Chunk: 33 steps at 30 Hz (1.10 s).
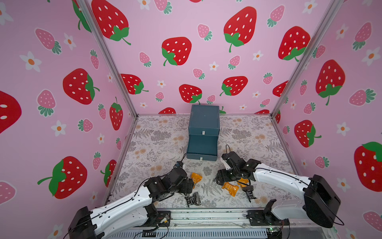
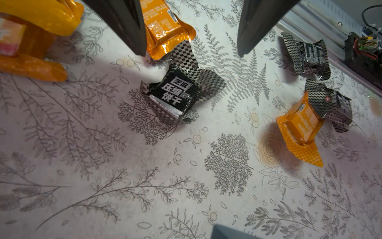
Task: Place the cookies into the drawer by color
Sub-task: Pick up the cookie at the center of the board.
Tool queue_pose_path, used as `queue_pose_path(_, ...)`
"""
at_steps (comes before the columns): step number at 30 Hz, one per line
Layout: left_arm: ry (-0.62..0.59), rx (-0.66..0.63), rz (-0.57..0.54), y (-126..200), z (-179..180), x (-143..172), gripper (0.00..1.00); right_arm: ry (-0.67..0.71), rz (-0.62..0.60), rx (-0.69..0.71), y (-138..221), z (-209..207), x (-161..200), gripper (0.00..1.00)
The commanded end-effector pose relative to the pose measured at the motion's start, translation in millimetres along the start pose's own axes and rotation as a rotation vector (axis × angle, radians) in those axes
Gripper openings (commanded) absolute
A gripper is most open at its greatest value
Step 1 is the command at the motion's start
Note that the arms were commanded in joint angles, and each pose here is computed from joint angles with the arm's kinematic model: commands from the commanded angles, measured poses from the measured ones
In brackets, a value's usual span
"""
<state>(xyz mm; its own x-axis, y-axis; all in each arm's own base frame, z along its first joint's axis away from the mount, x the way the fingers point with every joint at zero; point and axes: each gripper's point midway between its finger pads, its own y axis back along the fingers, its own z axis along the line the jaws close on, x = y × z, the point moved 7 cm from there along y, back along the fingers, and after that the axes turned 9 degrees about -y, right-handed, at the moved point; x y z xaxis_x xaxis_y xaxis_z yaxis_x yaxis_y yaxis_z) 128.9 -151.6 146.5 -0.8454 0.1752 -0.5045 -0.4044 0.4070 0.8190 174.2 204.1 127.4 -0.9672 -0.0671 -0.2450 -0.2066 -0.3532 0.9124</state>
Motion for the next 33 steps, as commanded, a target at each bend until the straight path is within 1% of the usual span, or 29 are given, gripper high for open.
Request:
queue_pose_path(1, -0.019, 0.013, 0.026, 6.1, -4.0, 6.8, 0.89, 0.001, -0.016, -0.012, -5.6, 1.7, -0.2, 0.75)
queue_pose_path(2, -0.038, 0.005, 0.033, 9.1, -6.4, 8.8, 0.86, -0.001, -0.017, -0.001, -8.2, -0.3, 0.3, 0.76)
queue_pose_path(4, -0.083, -0.015, 0.052, 14.0, -12.8, 14.8, 0.84, -0.004, -0.022, 0.028, -12.6, -4.5, 0.6, 0.77)
queue_pose_path(7, -0.150, -0.059, 0.079, 17.1, -18.5, 22.9, 0.84, -0.012, -0.021, 0.032, -16.6, -4.9, 0.0, 0.78)
queue_pose_path(9, -0.165, -0.074, 0.085, 14.2, -18.8, 24.7, 0.85, -0.017, -0.022, 0.031, -19.4, -4.6, -0.6, 0.78)
queue_pose_path(14, -0.198, 0.023, 0.081, -0.1, -33.1, 24.8, 0.85, -0.037, 0.006, -0.011, -32.1, 0.4, 1.7, 0.78)
queue_pose_path(16, -0.220, 0.060, 0.100, -6.4, -40.2, 25.2, 0.84, -0.028, 0.014, 0.015, -36.4, 1.1, 0.0, 0.78)
queue_pose_path(21, -0.254, 0.026, 0.112, -13.1, -45.5, 18.7, 0.84, 0.001, 0.009, 0.085, -44.4, 2.5, -0.5, 0.76)
queue_pose_path(24, -0.268, 0.024, 0.099, -9.3, -50.8, 10.9, 0.84, 0.016, -0.001, 0.177, -45.3, -4.7, -0.5, 0.72)
queue_pose_path(27, -0.270, 0.015, 0.074, -3.3, -53.7, 3.0, 0.84, 0.014, -0.009, 0.196, -43.9, -9.7, 3.0, 0.65)
queue_pose_path(30, -0.263, 0.011, 0.036, 1.8, -55.7, -4.1, 0.84, 0.028, -0.048, 0.263, -37.0, -14.8, 1.9, 0.58)
queue_pose_path(33, -0.256, -0.010, -0.024, 8.0, -54.2, -12.5, 0.85, 0.028, -0.054, 0.256, -35.1, -15.5, 3.0, 0.54)
